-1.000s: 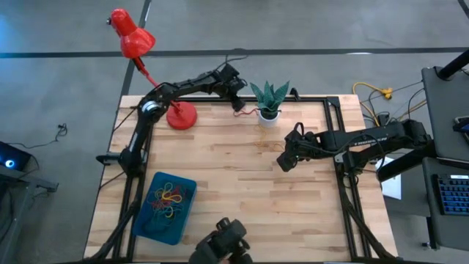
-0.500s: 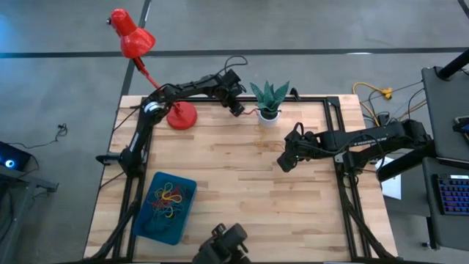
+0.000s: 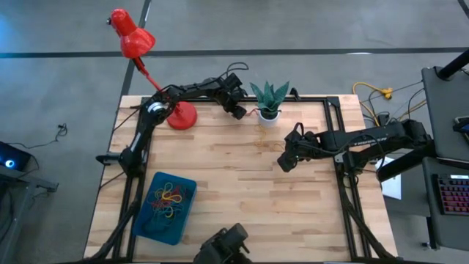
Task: Pick and place rubber bands into bin
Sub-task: Put the red rubber band into the blue bin
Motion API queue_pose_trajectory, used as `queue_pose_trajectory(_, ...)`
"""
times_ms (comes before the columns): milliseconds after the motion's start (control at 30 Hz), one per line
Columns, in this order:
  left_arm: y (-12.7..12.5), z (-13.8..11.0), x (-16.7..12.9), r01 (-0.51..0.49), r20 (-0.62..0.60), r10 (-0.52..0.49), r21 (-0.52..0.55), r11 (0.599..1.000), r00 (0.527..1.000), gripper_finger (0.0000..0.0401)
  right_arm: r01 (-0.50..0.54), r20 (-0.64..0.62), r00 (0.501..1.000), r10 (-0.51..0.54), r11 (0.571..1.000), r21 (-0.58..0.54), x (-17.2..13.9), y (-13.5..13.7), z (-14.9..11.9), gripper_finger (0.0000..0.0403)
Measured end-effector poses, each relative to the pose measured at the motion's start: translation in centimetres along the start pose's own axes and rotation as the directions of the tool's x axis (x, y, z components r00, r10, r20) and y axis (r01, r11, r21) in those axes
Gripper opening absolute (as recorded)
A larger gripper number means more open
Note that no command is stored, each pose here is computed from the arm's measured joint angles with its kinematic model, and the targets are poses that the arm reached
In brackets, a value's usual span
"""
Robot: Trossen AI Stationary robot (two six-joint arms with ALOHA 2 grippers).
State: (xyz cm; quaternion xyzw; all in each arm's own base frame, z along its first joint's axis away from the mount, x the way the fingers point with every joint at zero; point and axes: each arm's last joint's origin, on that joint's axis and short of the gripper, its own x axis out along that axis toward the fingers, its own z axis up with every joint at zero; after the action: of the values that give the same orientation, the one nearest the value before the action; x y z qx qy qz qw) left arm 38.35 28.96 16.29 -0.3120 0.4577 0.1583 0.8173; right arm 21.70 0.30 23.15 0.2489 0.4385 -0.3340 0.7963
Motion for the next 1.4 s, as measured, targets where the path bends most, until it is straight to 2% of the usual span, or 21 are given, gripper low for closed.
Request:
queue_pose_trajectory(233,-0.4,1.1,-0.7,0.011,0.065,-0.014,0.047,0.999,0.998,0.0176,0.002,-0.003,1.0,-0.002,1.0,0.002,0.0,0.0,0.0,0.0228)
queue_pose_trajectory(400,-0.4,0.5,0.2,0.134,0.0,-0.134,-0.024,0.991,0.991,0.0176,0.008,-0.007,1.0,-0.008,1.0,-0.002,0.0,-0.1,-0.1,0.0228)
queue_pose_trajectory(567,-0.3,0.3,0.3,0.132,-0.022,-0.133,-0.036,0.991,0.991,0.0176,0.009,-0.007,1.0,-0.009,1.0,-0.009,0.0,-0.1,-0.1,0.0228)
queue_pose_trajectory(733,-0.2,0.3,0.4,0.121,-0.021,-0.121,-0.034,0.992,0.992,0.0176,0.009,-0.007,1.0,-0.009,1.0,-0.011,0.0,-0.1,-0.1,0.0228)
queue_pose_trajectory(933,0.1,1.1,-0.3,0.021,0.029,-0.02,-0.027,0.999,0.999,0.0176,0.009,-0.007,1.0,-0.009,1.0,-0.008,0.0,-0.1,-0.1,0.0228)
queue_pose_trajectory(1233,1.1,0.9,-0.1,0.027,0.004,-0.027,-0.161,0.987,1.0,0.0176,0.009,-0.007,1.0,-0.009,1.0,-0.008,0.0,-0.1,-0.1,0.0228)
queue_pose_trajectory(1400,1.4,0.7,-0.2,-0.018,-0.015,0.015,-0.205,0.979,1.0,0.0176,0.023,0.01,1.0,-0.023,1.0,-0.008,0.0,-0.1,0.0,0.0228)
